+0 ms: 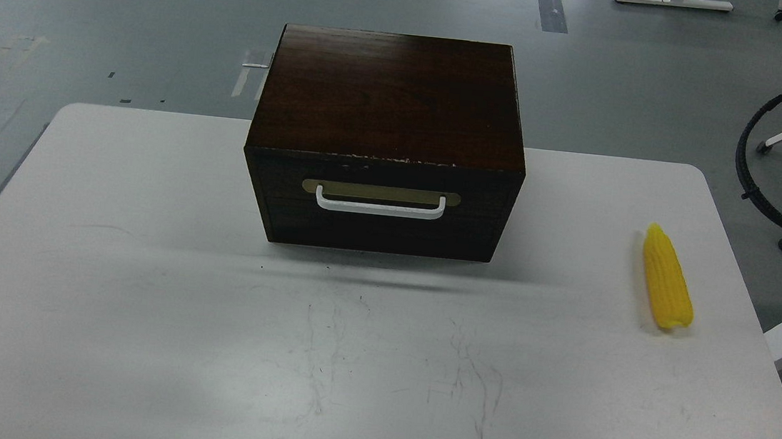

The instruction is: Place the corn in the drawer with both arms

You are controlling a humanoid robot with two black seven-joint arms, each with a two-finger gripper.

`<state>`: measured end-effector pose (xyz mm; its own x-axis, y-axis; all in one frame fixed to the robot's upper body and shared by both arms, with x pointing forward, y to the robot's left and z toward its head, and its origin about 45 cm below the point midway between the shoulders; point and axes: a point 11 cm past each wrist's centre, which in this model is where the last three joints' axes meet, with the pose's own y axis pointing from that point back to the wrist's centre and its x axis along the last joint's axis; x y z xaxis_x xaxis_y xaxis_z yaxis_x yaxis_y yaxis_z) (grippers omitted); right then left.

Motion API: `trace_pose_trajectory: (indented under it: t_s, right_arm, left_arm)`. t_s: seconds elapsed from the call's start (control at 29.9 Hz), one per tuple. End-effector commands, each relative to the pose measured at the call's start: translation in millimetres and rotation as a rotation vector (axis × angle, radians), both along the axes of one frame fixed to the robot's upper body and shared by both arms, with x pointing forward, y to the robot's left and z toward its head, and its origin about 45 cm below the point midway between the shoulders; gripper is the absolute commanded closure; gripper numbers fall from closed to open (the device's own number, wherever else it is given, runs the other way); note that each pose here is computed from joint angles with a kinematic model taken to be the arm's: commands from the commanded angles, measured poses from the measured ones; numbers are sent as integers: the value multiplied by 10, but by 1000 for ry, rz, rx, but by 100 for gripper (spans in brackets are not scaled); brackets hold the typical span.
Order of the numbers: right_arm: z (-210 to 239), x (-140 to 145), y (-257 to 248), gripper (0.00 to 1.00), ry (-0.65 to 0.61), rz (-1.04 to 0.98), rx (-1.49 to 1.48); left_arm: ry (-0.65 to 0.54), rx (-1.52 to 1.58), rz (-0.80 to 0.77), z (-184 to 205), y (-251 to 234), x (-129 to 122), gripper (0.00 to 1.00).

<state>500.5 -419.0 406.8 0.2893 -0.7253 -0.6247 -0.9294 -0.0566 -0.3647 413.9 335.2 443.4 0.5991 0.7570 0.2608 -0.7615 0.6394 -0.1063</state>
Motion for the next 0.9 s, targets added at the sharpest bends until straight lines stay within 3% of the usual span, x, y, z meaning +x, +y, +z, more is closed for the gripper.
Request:
trace_pose_trajectory:
  t_s: [0.0,0.23,0.37,0.7,0.87]
  right_arm:
    - [0,-13,-36,0,-7,-12,1]
    - [-16,-25,-54,0,-12,-16,4]
    - [-80,-94,-182,0,-5,-27,-11]
    - [-717,-303,-515,0,131,-98,13]
    - [-818,-349,-561,0,145,-113,22]
  left_arm:
    - [-193,332,-82,38,-425,-286,17]
    - [-541,872,-235,-192,-1021,-360,17]
    - [-619,966,-290,-309,-1176,-374,17]
    - [-797,1168,-678,-901,-2126,-645,17]
    - [-890,1270,-765,-1105,-2389,-631,17]
